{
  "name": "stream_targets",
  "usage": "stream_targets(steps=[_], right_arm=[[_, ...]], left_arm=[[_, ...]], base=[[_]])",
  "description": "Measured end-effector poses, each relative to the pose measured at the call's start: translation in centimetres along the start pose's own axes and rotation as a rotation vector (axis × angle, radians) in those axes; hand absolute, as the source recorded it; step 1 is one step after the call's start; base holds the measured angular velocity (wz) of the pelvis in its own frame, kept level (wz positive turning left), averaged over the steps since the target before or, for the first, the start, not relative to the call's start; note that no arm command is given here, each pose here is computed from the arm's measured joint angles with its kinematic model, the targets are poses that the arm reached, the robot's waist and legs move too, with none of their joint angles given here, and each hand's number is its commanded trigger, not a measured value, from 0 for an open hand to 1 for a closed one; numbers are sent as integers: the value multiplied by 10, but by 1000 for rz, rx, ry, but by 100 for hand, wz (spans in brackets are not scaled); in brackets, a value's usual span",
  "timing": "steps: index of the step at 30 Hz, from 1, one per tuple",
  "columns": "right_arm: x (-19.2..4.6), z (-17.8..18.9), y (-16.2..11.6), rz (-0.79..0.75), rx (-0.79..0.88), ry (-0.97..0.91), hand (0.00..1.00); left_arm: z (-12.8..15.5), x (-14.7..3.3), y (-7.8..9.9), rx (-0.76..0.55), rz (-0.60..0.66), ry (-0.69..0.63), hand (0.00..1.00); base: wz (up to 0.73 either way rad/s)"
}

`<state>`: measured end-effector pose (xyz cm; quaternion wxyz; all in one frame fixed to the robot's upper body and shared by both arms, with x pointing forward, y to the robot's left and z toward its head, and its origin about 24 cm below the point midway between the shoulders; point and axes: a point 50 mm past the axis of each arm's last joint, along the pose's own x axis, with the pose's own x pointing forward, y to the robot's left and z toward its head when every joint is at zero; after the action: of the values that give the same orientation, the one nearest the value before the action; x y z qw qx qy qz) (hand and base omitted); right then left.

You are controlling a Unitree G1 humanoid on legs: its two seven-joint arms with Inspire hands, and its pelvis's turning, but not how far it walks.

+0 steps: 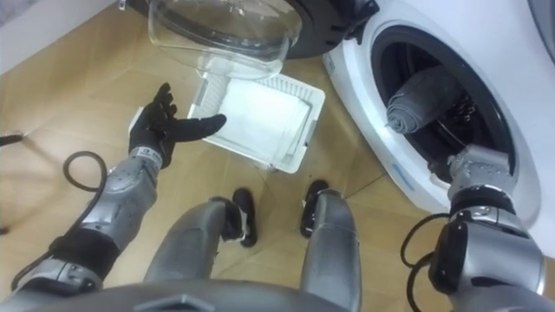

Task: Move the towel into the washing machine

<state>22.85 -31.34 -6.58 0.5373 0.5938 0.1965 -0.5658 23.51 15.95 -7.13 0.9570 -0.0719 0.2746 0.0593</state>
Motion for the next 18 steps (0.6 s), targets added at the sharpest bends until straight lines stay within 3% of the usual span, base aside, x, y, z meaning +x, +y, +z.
stream_targets(steps=[7, 13, 18], right_arm=[[14, 0, -53, -40, -69, -29, 0], [23, 10, -118, -79, -447, -86, 0], [21, 28, -167, -104, -935, -92, 0]], left_arm=[[-30, -6, 18, 212, 38, 86, 0], [-75, -26, 61, 377, 117, 259, 0], [-111, -59, 101, 433, 211, 410, 0]], base=[[1], [-8], [-8]])
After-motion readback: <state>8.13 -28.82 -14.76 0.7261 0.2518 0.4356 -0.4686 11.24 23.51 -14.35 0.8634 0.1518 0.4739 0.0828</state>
